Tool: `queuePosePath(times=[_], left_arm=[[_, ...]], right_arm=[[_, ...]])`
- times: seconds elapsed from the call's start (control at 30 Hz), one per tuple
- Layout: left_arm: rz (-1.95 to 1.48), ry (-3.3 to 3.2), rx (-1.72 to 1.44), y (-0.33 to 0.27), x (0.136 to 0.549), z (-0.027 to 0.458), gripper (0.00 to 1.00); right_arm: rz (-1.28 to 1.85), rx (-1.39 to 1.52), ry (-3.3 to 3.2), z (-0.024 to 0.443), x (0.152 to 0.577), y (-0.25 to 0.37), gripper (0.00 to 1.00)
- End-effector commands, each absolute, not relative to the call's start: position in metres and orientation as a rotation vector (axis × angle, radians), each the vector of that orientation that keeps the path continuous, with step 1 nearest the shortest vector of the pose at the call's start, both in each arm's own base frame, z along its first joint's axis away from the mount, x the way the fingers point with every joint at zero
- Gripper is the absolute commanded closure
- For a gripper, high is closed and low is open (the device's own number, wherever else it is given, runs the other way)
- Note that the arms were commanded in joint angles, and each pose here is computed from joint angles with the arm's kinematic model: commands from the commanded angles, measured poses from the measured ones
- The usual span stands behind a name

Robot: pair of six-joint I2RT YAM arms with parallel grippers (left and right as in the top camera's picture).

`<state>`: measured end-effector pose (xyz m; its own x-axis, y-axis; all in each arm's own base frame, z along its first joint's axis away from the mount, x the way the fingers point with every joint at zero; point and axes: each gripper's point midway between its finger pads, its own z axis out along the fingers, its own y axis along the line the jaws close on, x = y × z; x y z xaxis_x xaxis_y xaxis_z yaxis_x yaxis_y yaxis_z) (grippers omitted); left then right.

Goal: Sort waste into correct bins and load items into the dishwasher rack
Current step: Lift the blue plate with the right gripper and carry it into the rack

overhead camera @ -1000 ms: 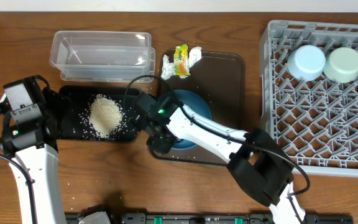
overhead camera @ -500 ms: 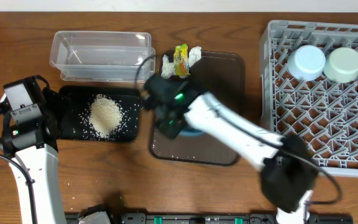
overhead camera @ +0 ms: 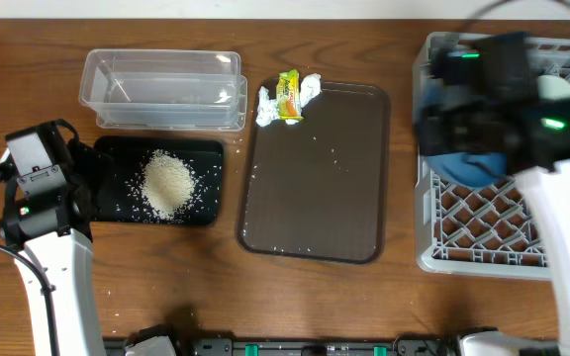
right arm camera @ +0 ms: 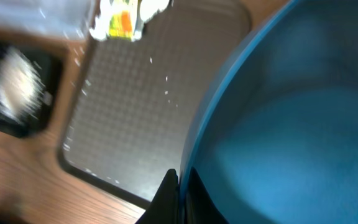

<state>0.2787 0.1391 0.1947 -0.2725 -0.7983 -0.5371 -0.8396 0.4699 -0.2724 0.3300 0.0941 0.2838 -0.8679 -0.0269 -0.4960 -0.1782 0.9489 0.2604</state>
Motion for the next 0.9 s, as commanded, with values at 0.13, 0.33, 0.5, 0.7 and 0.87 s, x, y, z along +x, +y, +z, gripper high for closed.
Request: queuePosePath(times=[0.13, 0.33, 0.5, 0.7, 0.87], left_arm=[[0.089, 2.082, -1.368, 0.142, 0.28, 0.199, 0.09], [0.089, 2.082, -1.368, 0.142, 0.28, 0.199, 0.08], [0.089, 2.082, -1.368, 0.142, 0.28, 0.199, 0.08], [0.09, 2.082, -1.367, 0.142, 0.28, 0.199, 0.08], [0.089, 2.082, -1.368, 0.142, 0.28, 0.199, 0.09]], right_arm=[[0.873, -0.061, 2.371, 0.326, 0.308, 0.064, 0.99], [1.195, -0.164, 2.074, 0.339, 0.302, 0.045, 0.99], [1.363, -0.162, 1.922, 0.328, 0.303, 0.038, 0.99], [1.353, -0.064, 1.975, 0.294, 0.31, 0.023, 0.99], [1.276, 0.043, 2.097, 0.258, 0.315, 0.008, 0.99]])
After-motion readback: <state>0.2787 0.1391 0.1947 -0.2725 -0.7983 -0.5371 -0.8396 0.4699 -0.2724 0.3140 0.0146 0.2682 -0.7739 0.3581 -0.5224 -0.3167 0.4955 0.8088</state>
